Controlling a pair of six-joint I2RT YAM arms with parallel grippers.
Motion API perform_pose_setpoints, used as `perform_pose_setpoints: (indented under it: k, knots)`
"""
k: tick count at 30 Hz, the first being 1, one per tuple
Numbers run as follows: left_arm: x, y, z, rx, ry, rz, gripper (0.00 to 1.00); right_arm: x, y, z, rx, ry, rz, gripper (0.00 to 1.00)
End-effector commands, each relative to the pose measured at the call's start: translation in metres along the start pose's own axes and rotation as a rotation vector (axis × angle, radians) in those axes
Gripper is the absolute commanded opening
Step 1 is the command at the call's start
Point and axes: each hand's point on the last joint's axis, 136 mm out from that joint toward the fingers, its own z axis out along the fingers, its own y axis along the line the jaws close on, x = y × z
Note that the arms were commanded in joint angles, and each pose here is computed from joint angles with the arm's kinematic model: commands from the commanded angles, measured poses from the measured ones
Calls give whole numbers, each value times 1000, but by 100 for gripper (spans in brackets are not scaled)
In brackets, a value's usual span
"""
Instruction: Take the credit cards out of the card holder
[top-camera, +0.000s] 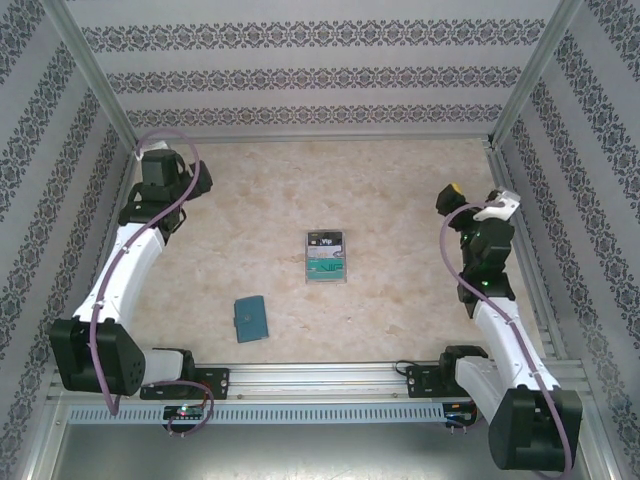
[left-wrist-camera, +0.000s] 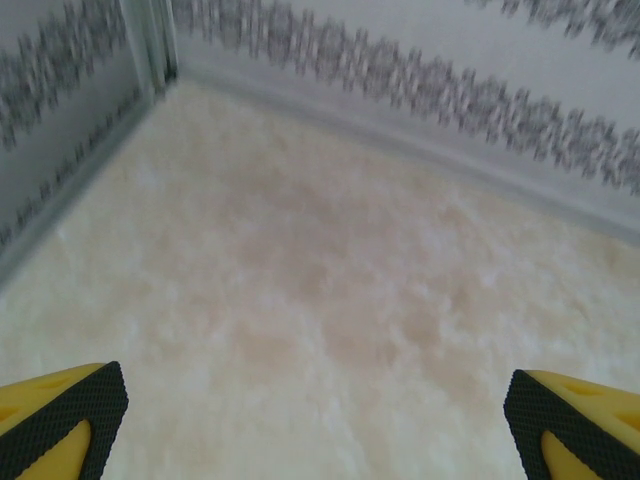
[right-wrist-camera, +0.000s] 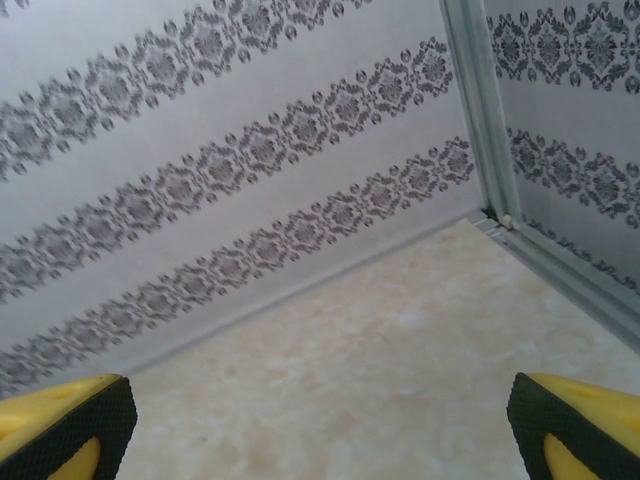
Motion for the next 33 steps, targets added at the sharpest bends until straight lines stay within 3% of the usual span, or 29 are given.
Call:
perform_pose_setpoints:
  k: [1,7,10,14,17,23,29,33]
  knots:
    - [76,10,-13,-5,272,-113,99,16,22,1,-45,203,138,98]
    - [136,18,-36,45,380,-242,100,39,87,1,-183,446,25,98]
    - [165,23,-47,46,436,-261,100,54,99,2,-188,554,131,98]
    - [193,25,-64,71,488,-287,100,70,111,-2,-244,600,269,98]
    - [217,25,-74,85,545,-307,100,87,133,-12,-293,695,187,98]
    - [270,23,-95,86,677,-313,84,138,177,-40,-311,836,-175,98]
    - [296,26,-114,37,741,-207,61,172,195,-56,-335,893,-220,98]
    - [301,19,-118,12,744,-104,57,181,202,-64,-365,926,-245,98]
